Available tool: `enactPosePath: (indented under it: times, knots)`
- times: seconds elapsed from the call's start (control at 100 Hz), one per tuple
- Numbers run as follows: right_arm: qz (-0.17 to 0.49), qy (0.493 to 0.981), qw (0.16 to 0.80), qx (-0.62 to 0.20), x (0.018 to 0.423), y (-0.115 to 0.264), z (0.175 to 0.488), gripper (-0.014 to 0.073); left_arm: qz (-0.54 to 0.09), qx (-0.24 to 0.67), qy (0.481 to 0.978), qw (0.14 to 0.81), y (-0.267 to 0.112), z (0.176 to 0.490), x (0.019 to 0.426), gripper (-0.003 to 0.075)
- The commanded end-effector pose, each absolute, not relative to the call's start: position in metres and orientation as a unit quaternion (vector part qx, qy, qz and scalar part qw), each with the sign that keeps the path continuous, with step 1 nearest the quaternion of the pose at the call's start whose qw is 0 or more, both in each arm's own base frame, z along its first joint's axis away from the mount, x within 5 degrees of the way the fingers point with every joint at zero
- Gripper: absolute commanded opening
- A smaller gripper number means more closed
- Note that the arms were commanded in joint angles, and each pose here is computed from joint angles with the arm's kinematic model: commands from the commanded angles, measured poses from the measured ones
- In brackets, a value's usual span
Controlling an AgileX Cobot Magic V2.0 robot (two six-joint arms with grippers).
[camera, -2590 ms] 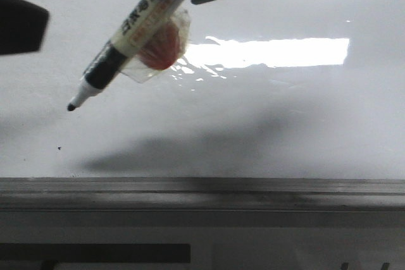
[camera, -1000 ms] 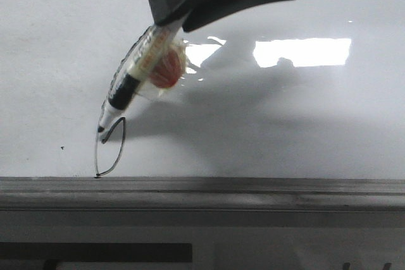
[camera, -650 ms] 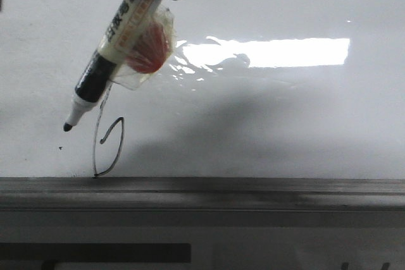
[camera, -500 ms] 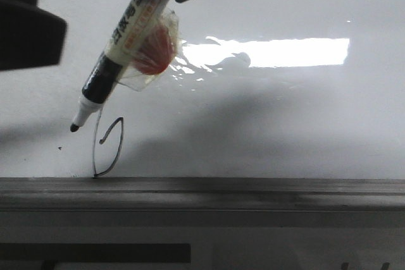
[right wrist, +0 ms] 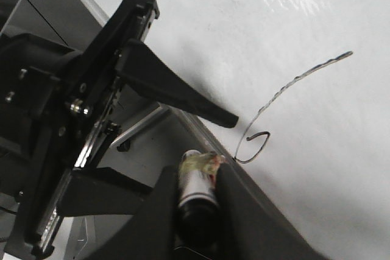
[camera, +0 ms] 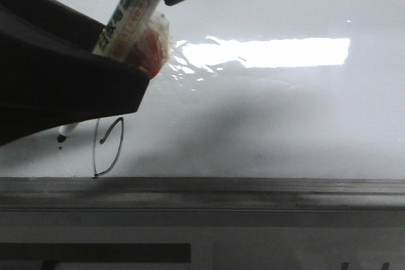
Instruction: Write number 6 on whiteboard
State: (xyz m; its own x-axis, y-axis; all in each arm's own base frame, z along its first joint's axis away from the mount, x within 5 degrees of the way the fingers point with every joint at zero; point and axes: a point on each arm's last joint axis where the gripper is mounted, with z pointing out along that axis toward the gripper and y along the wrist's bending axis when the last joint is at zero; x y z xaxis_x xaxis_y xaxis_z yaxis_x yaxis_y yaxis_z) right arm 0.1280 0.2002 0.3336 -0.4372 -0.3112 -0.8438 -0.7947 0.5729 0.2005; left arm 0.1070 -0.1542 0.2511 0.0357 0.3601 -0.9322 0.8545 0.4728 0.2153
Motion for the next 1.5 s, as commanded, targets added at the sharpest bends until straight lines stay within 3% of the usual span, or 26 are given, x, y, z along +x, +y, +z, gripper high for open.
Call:
enactPosePath:
  times: [0.0,0.15,0.27,0.34,0.49,0.64,0.71,0.88,0.94,1.07,1.25,1.49]
  knots:
    - [0.314,0.765,0.444,-0.345,0.129,0.198,0.352,-0.0043,-0.255,0.441,0.631,0.585,-0.160,0.269,0.107,0.0398]
    - [0.317,0.762,0.449,-0.343,0.127,0.196,0.355,-0.0043,-0.243,0.447,0.645,0.571,-0.158,0.265,0.108,0.0395]
    - [0.318,0.761,0.450,-0.343,0.126,0.194,0.356,-0.0043,-0.243,0.447,0.645,0.570,-0.158,0.265,0.108,0.0328]
    - [0.317,0.762,0.448,-0.344,0.126,0.194,0.356,-0.0043,-0.243,0.447,0.645,0.570,-0.158,0.265,0.108,0.0244]
    - [0.315,0.767,0.439,-0.347,0.125,0.194,0.354,-0.0043,-0.244,0.447,0.644,0.572,-0.158,0.265,0.108,-0.0021]
    - [0.315,0.768,0.438,-0.346,0.125,0.194,0.354,-0.0041,-0.244,0.447,0.643,0.572,-0.158,0.265,0.108,-0.0019]
    - [0.316,0.766,0.440,-0.345,0.126,0.194,0.354,0.0008,-0.244,0.447,0.643,0.572,-0.158,0.265,0.108,-0.0019]
    - [0.304,0.778,0.433,-0.340,0.130,0.190,0.352,0.0353,-0.283,0.375,0.674,0.570,-0.154,0.271,0.109,-0.0019]
    - [0.297,0.787,0.428,-0.330,0.133,0.185,0.351,0.0421,-0.294,0.347,0.683,0.571,-0.149,0.275,0.109,-0.0019]
    - [0.287,0.795,0.433,-0.314,0.139,0.176,0.352,0.0410,-0.306,0.274,0.726,0.552,-0.135,0.277,0.113,-0.0019]
    - [0.287,0.794,0.438,-0.310,0.139,0.173,0.355,0.0384,-0.340,0.080,0.806,0.478,-0.114,0.268,0.129,-0.0019]
    - [0.288,0.796,0.432,-0.310,0.138,0.173,0.354,0.0384,-0.320,0.049,0.844,0.428,-0.114,0.251,0.138,-0.0019]
